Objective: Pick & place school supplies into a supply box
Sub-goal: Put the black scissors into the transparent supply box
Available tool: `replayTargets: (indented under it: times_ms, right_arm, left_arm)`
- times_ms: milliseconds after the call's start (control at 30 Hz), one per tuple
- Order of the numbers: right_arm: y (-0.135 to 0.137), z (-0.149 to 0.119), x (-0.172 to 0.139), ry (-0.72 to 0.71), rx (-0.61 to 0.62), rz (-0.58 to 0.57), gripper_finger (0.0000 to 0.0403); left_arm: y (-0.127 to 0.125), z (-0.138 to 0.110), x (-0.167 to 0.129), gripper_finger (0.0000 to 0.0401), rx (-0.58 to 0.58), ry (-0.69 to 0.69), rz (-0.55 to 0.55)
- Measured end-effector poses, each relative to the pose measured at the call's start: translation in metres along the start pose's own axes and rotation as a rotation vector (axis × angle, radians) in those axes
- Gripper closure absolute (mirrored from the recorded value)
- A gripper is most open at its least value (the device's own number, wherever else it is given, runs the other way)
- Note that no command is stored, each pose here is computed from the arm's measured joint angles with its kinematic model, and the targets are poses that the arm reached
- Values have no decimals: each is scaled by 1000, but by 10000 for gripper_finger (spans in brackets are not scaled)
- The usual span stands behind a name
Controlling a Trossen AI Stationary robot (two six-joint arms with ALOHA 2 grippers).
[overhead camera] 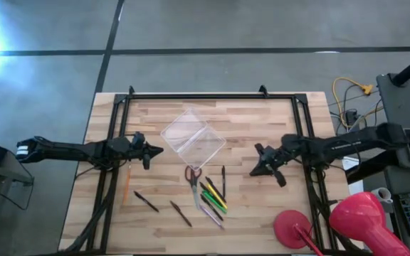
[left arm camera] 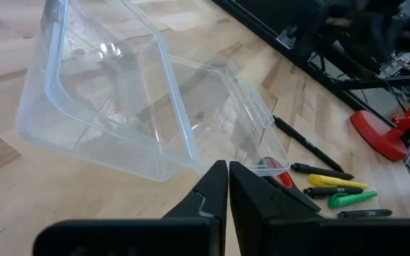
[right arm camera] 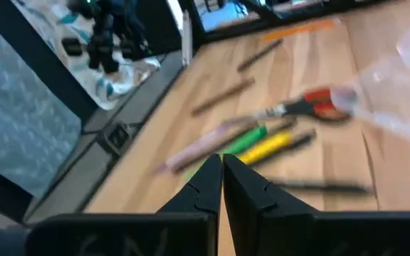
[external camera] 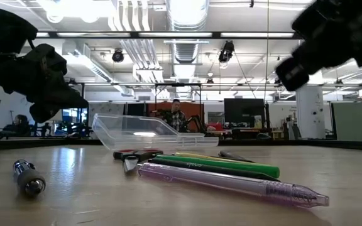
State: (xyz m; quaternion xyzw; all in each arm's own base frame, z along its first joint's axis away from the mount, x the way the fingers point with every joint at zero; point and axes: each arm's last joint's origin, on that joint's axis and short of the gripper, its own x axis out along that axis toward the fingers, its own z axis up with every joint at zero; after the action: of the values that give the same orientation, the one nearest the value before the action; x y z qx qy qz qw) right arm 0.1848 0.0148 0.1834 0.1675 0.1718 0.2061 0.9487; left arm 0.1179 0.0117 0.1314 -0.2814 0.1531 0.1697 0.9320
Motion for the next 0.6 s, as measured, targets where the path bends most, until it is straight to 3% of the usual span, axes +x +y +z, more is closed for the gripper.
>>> replayTargets:
  times_ms: [133,267,333,467,533,600]
  right_arm:
    - [-1,30,23,13,21,2,394]
    - [-8,57,49,84,71,-86,394]
    - [-15,60,65,163,110,-104,394]
    - [-30,55,101,362,295,27,394]
    - [-40,47,116,431,350,2,394]
    - [-45,43,127,459,369,-99,394]
  left_arm:
    - [0,0,0,401,0,0,0]
    - [0,0,0,401,0,0,0]
    - [0,0,0,401,0,0,0]
    - [0,0,0,401,0,1,0]
    - [0,0,0,401,0,0,0]
    - [0,0,0,401,0,1,0]
